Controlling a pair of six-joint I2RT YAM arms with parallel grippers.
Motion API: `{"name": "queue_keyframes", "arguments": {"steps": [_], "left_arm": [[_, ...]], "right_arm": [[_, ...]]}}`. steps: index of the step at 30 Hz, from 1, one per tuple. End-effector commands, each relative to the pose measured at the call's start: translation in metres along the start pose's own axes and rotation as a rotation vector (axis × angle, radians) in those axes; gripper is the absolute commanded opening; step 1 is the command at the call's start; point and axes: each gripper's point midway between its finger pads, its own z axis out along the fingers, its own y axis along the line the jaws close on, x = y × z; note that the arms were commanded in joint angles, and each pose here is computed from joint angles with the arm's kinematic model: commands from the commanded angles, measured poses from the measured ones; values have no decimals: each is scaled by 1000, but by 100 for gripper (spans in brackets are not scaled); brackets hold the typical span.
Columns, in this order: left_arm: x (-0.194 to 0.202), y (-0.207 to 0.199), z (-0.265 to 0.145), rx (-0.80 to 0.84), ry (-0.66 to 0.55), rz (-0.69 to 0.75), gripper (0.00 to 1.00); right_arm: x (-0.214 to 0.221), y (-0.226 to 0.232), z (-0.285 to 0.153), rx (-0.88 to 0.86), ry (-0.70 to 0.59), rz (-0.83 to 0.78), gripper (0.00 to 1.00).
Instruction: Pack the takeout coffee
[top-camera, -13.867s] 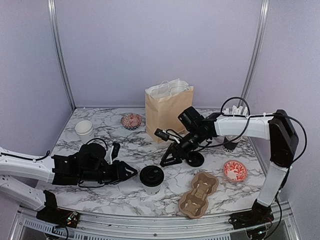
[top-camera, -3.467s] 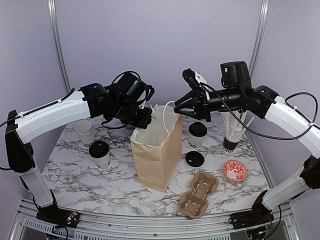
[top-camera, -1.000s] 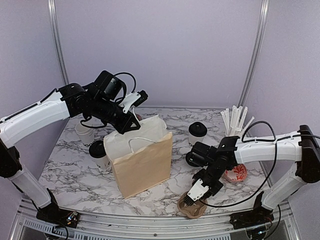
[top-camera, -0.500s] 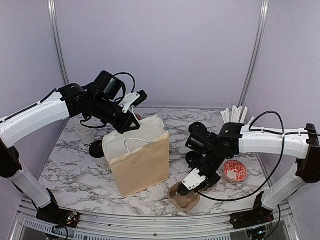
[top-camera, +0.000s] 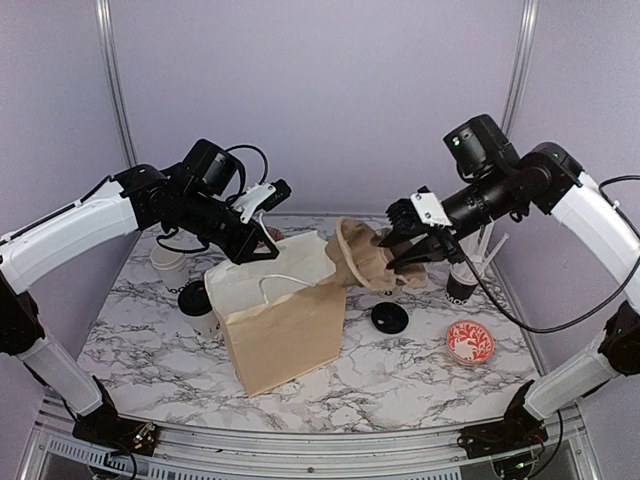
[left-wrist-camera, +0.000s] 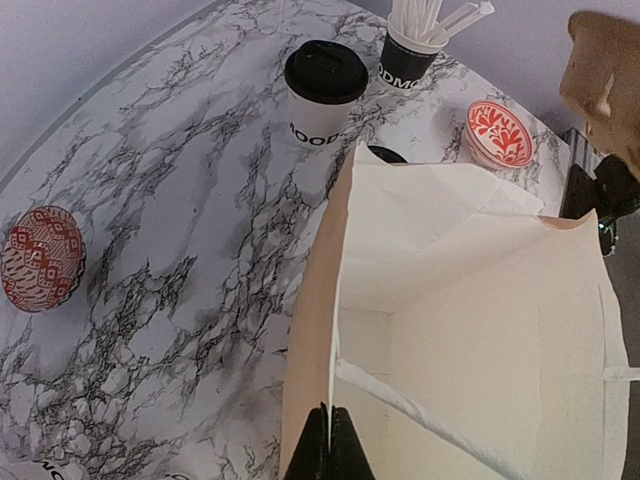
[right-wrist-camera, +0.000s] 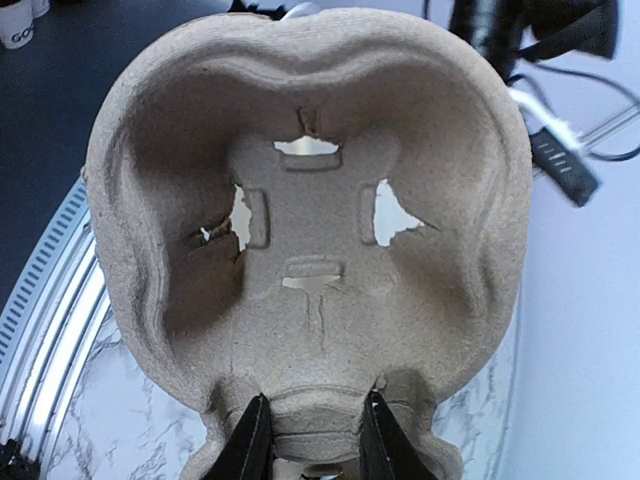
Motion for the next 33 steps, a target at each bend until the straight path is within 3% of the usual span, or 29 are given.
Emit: {"name": "queue_keyframes", "arguments": {"steps": [1,7,14,33], "left_arm": [[2,-18,1,108,26,2,0],[0,-37,0,210,21,12,0],[-3,-59,-3,291,10,44,0],[-4,-81,12,375,17,53,0]], "right_arm": [[-51,-22,-51,91,-182,-30,17],[-93,-45,-65,149,-386,-81,16],[-113,-47,-46,-61,-580,-4,16],[-107,-18,34,-273,-569,77,16]]}}
